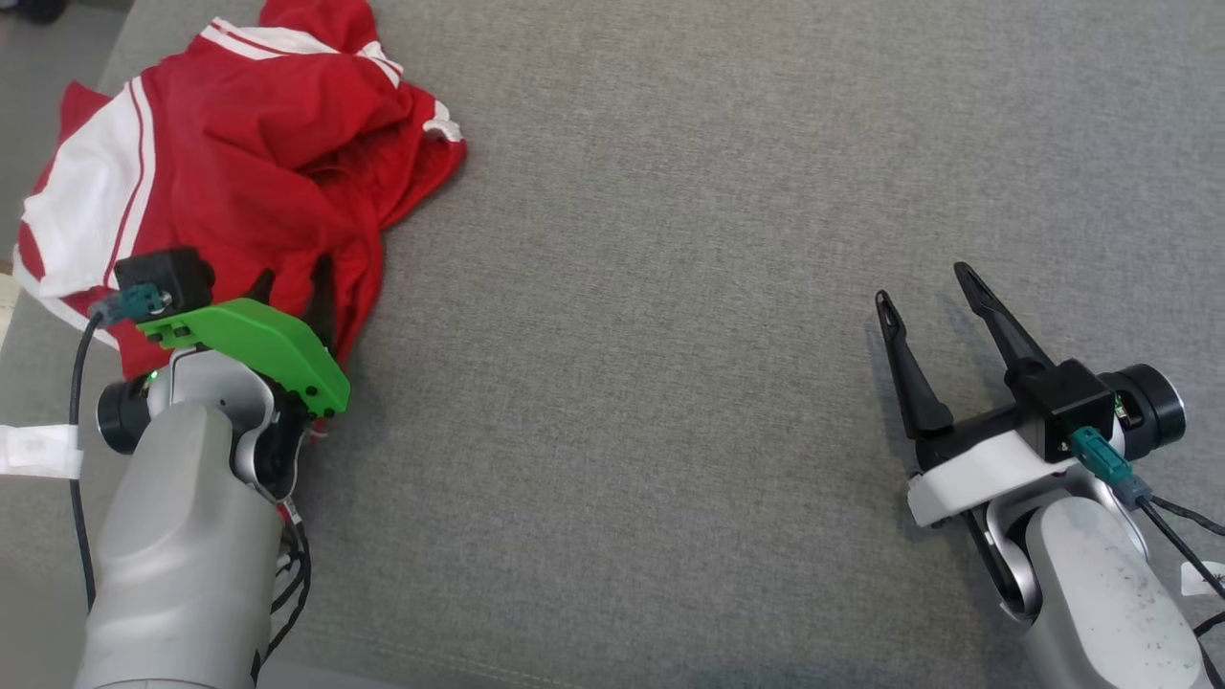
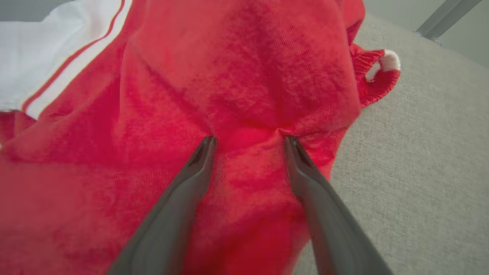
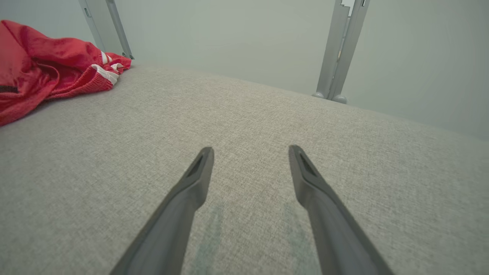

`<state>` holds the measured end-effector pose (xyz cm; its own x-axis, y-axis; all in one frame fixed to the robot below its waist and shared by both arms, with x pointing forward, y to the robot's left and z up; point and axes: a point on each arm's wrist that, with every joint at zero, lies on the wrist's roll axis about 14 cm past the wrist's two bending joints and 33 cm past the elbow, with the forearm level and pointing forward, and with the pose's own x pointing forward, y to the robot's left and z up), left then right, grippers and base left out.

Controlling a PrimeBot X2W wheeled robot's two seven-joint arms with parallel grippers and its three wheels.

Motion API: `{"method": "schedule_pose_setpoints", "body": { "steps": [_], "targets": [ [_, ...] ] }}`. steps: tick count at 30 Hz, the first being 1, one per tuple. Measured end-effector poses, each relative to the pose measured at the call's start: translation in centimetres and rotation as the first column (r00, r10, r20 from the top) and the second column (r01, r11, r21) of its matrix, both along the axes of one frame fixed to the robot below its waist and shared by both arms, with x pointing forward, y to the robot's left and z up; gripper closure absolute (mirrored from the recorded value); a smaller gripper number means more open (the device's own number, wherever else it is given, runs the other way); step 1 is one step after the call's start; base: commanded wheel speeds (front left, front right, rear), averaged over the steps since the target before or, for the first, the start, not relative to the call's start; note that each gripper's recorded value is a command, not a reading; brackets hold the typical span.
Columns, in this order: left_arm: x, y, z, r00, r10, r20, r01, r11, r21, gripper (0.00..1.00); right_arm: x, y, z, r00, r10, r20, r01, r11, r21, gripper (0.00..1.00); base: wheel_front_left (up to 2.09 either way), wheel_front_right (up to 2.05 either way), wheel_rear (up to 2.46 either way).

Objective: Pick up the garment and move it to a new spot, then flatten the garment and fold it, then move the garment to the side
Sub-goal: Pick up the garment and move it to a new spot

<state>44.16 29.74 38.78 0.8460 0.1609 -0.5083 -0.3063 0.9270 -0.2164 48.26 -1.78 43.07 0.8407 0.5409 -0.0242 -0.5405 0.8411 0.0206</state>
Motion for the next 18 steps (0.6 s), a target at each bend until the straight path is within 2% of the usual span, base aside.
{"method": "schedule_pose_setpoints", "body": {
  "steps": [1,3,6,11,18],
  "targets": [
    [-0.1,-0.1,-0.6,1.0,-0.009,-0.023,0.009,1.0,0.004,1.0,0.0,-0.2,0.0,1.0,-0.006,-0.001,0.006,1.0,0.0,0.0,0.0,0.0,0.0],
    [-0.2,-0.3,-1.3,0.999,-0.012,-0.047,0.012,1.0,-0.001,1.0,0.0,-0.7,-0.1,1.0,-0.019,-0.003,0.019,1.0,-0.003,0.0,0.0,0.0,0.0],
    [-0.2,-0.4,-1.2,0.997,-0.052,-0.048,0.054,0.997,0.05,1.0,-0.1,-1.1,0.5,1.0,-0.03,0.007,0.03,1.0,-0.002,0.0,0.0,0.0,0.0],
    [1.2,-0.7,2.1,0.993,-0.035,0.109,0.031,0.999,0.044,1.0,-0.4,-1.2,1.9,0.999,-0.041,0.031,0.041,0.999,0.009,0.0,0.0,0.0,0.0],
    [1.6,-2.5,7.4,0.953,-0.107,0.285,0.088,0.993,0.078,1.0,-2.1,-1.4,2.8,0.998,-0.055,0.028,0.055,0.998,0.022,0.0,0.0,0.0,0.0]
  ]
}}
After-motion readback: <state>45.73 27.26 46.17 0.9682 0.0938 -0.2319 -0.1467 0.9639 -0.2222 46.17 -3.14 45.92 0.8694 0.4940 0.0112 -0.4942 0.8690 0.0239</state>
